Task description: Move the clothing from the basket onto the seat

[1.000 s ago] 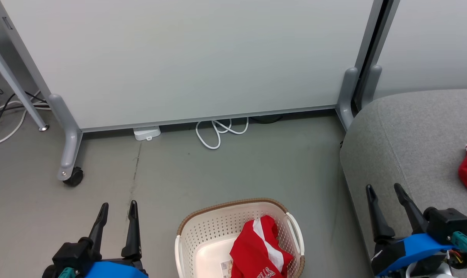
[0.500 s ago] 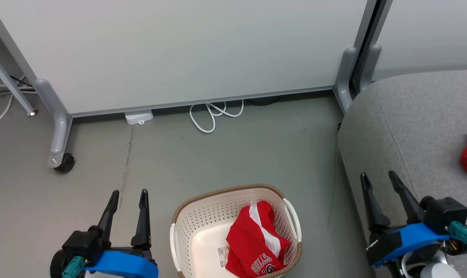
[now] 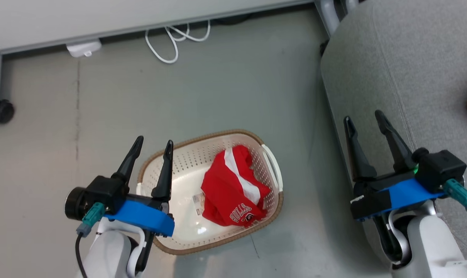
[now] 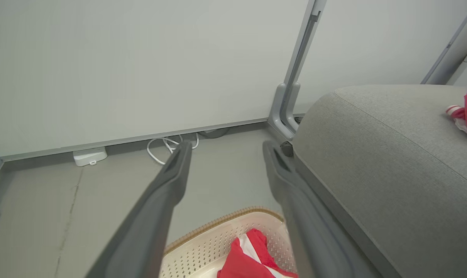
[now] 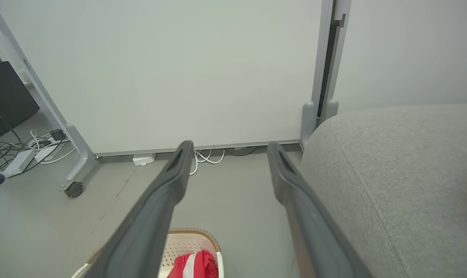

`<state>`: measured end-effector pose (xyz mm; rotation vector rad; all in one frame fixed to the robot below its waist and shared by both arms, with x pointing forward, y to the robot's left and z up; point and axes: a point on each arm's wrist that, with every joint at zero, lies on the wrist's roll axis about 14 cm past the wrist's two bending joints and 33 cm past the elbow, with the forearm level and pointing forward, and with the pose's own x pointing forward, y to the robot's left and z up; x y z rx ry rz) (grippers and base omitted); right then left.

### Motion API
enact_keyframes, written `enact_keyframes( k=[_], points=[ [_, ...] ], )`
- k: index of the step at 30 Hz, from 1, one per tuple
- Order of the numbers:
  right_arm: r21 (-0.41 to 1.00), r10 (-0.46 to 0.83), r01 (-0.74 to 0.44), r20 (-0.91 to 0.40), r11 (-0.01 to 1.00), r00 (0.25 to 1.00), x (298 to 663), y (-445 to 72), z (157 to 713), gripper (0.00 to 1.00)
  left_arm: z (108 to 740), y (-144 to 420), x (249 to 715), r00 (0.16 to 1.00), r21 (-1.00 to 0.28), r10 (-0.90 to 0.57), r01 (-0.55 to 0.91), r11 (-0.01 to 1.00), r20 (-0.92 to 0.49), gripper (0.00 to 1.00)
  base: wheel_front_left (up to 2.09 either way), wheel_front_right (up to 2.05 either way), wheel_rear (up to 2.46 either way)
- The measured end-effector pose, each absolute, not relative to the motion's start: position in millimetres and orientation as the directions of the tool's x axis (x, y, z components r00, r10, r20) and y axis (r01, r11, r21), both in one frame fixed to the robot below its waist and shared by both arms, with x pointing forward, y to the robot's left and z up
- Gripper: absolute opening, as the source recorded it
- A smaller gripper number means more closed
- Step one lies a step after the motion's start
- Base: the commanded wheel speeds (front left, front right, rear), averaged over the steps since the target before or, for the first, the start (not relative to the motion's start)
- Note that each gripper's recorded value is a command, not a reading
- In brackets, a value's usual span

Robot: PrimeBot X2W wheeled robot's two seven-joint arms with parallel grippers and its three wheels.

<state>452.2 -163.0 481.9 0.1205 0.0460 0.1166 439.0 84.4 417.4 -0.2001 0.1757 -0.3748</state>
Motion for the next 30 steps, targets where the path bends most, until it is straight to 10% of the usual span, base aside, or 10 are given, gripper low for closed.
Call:
enact_keyframes(
  k=[30],
  points=[
    [0.110, 0.101, -0.074, -0.261, 0.991, 0.960, 493.9, -180.7, 343.4, 1.00, 153.4, -38.4, 421.5, 0.440, -0.484, -0.635, 0.415, 0.771, -0.635, 1.00, 0.00, 0.00, 0.00]
  ],
)
